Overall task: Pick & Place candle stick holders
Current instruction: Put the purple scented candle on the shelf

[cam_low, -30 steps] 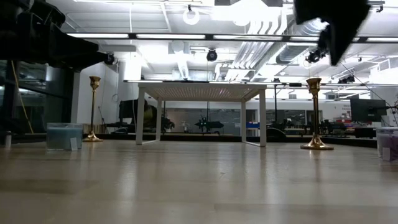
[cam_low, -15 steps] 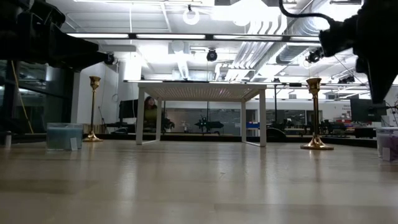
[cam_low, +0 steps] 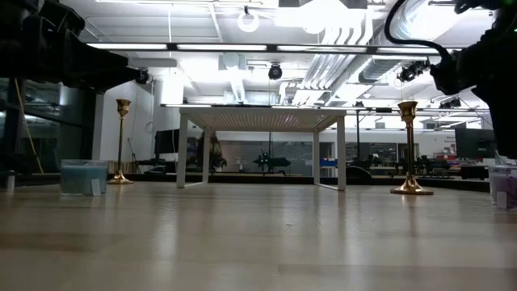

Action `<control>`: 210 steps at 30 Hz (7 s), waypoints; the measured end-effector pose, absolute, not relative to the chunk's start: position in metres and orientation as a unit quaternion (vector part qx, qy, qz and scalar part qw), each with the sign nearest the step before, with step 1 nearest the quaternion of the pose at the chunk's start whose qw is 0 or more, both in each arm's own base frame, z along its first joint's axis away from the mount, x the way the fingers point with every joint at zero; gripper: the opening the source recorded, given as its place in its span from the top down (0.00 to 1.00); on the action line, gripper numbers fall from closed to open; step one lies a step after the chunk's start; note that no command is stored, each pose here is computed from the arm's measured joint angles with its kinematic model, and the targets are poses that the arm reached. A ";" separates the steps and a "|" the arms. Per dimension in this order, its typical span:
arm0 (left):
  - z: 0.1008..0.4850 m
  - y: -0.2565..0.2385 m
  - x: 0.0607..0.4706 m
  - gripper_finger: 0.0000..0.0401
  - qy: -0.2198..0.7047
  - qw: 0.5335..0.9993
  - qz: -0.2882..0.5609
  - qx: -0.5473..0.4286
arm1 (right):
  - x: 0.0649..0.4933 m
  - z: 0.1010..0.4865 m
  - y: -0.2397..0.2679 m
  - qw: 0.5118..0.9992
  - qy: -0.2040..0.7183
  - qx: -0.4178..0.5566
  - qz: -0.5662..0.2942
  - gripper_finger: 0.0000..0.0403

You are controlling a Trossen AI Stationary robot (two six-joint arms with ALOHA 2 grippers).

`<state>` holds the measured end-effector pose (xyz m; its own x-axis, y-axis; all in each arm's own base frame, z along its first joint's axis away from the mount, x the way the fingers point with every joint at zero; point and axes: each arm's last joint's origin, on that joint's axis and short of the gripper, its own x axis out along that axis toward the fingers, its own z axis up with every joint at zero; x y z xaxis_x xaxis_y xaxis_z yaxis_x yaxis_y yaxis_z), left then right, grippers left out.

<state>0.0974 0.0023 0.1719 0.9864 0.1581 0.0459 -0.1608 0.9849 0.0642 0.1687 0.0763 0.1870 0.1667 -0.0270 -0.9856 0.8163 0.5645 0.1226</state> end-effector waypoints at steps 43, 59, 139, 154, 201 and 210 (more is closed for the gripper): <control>0.172 0.002 0.097 0.28 -0.020 0.996 0.080 0.034 | 0.173 0.172 0.088 0.638 0.599 0.360 -0.324 0.66; 0.172 0.002 0.097 0.28 -0.020 0.996 0.080 0.034 | 0.173 0.172 0.088 0.628 0.592 0.374 -0.340 0.68; 0.172 0.002 0.097 0.28 -0.019 0.995 0.081 0.046 | 0.222 0.271 0.079 0.772 0.567 0.257 -0.129 1.00; 0.172 0.002 0.097 0.28 -0.021 0.996 0.077 0.046 | 0.239 0.313 0.055 0.830 0.513 0.202 -0.087 1.00; 0.214 0.002 0.141 0.28 -0.020 0.991 0.094 0.089 | 0.284 0.334 -0.020 0.867 0.428 0.230 -0.107 1.00; 0.240 0.000 0.180 0.28 0.016 0.991 0.082 0.103 | 0.298 0.360 -0.061 0.853 0.451 0.218 -0.150 1.00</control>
<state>0.1800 -0.0001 0.2399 0.9861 0.1656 -0.0141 -0.1591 0.9654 0.2067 0.2984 -0.0610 0.3599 0.5484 -0.0598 -0.8340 0.4523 0.8601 0.2358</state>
